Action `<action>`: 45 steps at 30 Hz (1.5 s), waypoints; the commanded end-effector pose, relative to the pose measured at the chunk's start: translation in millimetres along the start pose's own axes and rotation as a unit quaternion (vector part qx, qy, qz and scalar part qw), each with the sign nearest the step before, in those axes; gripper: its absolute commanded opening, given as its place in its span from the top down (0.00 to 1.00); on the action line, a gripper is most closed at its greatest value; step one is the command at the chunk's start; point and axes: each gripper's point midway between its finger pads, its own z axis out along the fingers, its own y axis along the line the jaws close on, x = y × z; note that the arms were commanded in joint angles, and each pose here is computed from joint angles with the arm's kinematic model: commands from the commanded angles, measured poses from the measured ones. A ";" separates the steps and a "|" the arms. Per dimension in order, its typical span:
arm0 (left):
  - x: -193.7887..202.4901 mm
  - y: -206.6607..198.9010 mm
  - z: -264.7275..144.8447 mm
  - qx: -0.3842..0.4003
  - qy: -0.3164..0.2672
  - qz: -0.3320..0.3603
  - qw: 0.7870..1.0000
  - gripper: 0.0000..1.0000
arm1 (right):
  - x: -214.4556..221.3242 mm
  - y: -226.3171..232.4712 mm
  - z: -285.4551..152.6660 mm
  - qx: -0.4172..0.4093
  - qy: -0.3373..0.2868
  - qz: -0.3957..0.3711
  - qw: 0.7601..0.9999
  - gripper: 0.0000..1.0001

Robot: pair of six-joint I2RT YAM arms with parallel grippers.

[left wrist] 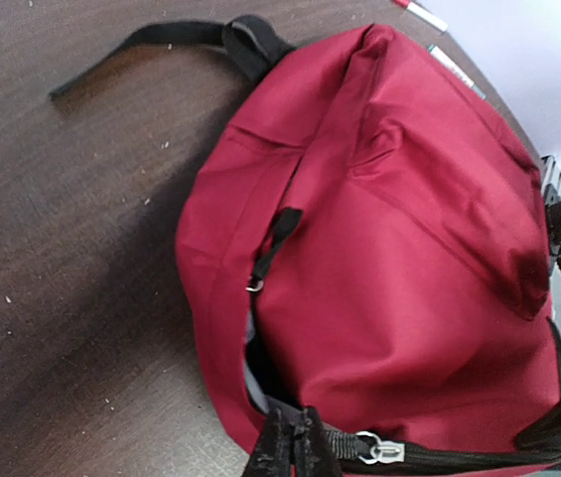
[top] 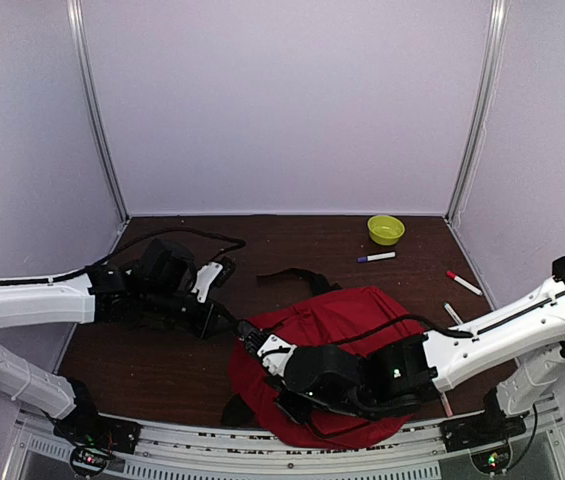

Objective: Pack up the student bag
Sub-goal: Zip the largest pocket of the bag in the student bag, then hold the largest pocket of the student bag.

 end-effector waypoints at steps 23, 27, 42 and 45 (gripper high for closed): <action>-39.1 5.1 -12.4 0.019 -0.066 0.020 0.997 1.00 | 2.4 1.0 -59.6 -0.030 -0.035 -0.042 0.998 0.23; -40.3 -12.7 -16.7 0.037 -0.070 0.025 0.997 1.00 | -33.7 7.7 -52.2 -0.013 -0.070 -0.015 0.997 0.08; -35.7 -33.1 -24.3 0.063 -0.082 0.027 0.994 1.00 | -29.1 -18.5 36.7 0.108 -0.011 0.038 0.993 0.23; -33.4 -31.8 -25.0 0.062 -0.082 0.025 0.994 1.00 | -22.3 -22.8 48.1 0.117 -0.001 0.035 0.992 0.33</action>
